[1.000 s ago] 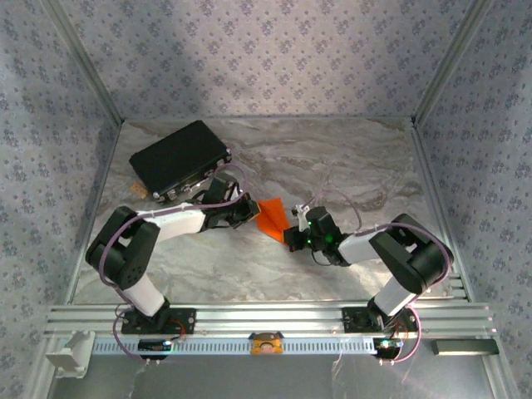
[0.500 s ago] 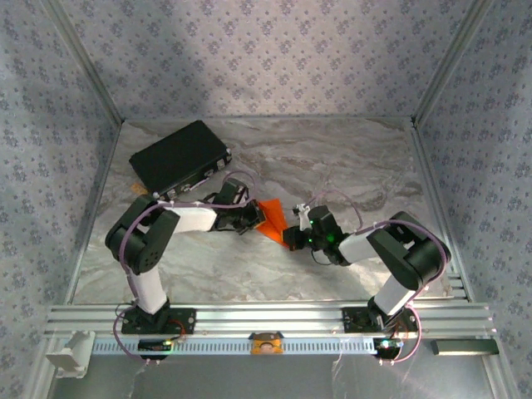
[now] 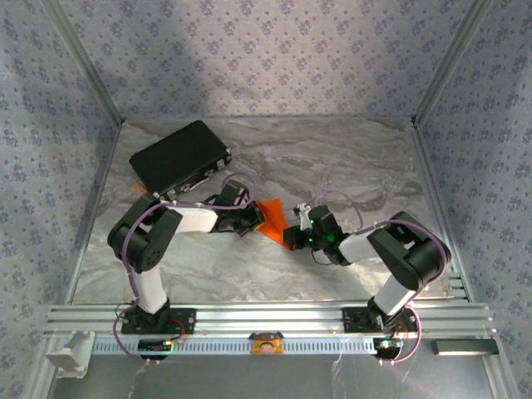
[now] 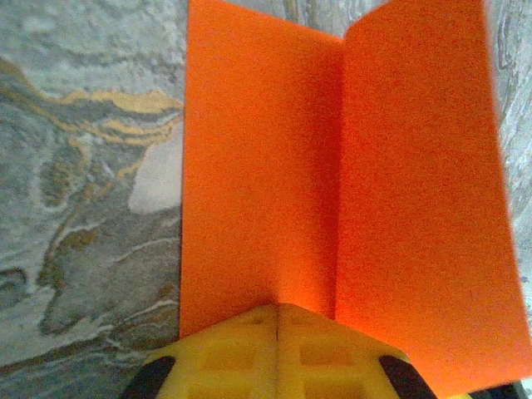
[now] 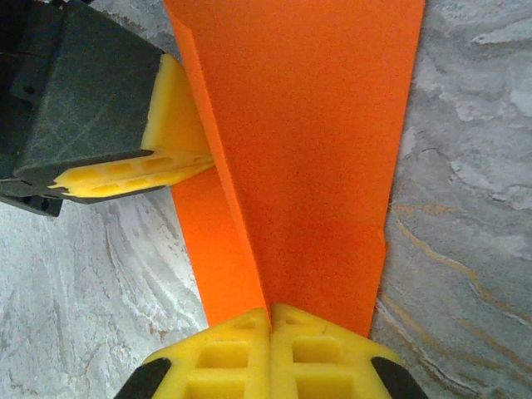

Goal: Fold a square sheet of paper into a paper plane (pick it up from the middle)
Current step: Fourth fold the wing at the center of the table.

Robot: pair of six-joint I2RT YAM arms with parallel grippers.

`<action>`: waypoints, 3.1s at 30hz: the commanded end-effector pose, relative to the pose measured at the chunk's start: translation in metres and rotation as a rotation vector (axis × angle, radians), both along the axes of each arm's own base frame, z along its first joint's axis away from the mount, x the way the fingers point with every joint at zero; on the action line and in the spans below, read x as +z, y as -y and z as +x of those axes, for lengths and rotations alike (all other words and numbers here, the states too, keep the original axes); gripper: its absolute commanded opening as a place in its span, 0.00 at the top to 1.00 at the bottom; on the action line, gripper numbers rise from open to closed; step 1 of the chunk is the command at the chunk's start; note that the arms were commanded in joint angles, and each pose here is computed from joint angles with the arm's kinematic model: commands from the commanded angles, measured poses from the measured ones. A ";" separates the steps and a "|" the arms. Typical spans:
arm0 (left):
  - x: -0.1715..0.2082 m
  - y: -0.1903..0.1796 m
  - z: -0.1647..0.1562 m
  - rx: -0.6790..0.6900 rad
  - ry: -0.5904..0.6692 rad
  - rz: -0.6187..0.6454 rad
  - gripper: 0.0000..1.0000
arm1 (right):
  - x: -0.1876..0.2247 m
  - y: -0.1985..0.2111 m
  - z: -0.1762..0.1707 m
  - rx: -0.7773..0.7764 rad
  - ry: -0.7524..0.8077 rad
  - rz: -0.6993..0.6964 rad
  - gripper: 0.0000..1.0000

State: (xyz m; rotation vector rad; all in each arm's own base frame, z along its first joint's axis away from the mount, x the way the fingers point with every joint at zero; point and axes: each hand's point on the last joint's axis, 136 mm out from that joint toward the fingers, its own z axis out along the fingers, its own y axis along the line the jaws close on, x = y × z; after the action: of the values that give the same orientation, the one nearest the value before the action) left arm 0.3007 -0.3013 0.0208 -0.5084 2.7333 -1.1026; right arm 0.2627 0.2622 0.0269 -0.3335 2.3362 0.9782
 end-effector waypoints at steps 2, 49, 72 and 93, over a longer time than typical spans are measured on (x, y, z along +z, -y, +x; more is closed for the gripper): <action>-0.013 -0.014 -0.017 0.017 -0.051 0.071 1.00 | -0.006 0.002 -0.009 0.010 -0.069 -0.005 0.99; 0.041 -0.010 -0.004 0.025 0.160 0.038 0.95 | -0.014 -0.005 -0.011 -0.013 -0.260 0.065 1.00; 0.031 0.036 0.009 -0.086 0.146 -0.098 1.00 | -0.020 0.002 -0.009 -0.055 -0.319 0.118 0.98; 0.010 0.032 0.010 -0.080 0.104 -0.040 1.00 | -0.024 0.000 -0.010 -0.053 -0.365 0.096 1.00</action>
State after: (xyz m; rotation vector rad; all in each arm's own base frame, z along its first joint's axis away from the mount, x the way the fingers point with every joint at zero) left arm 0.3092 -0.3292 0.0327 -0.3662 2.6568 -1.1881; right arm 0.2602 0.2693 0.0257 -0.1159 2.4839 1.2571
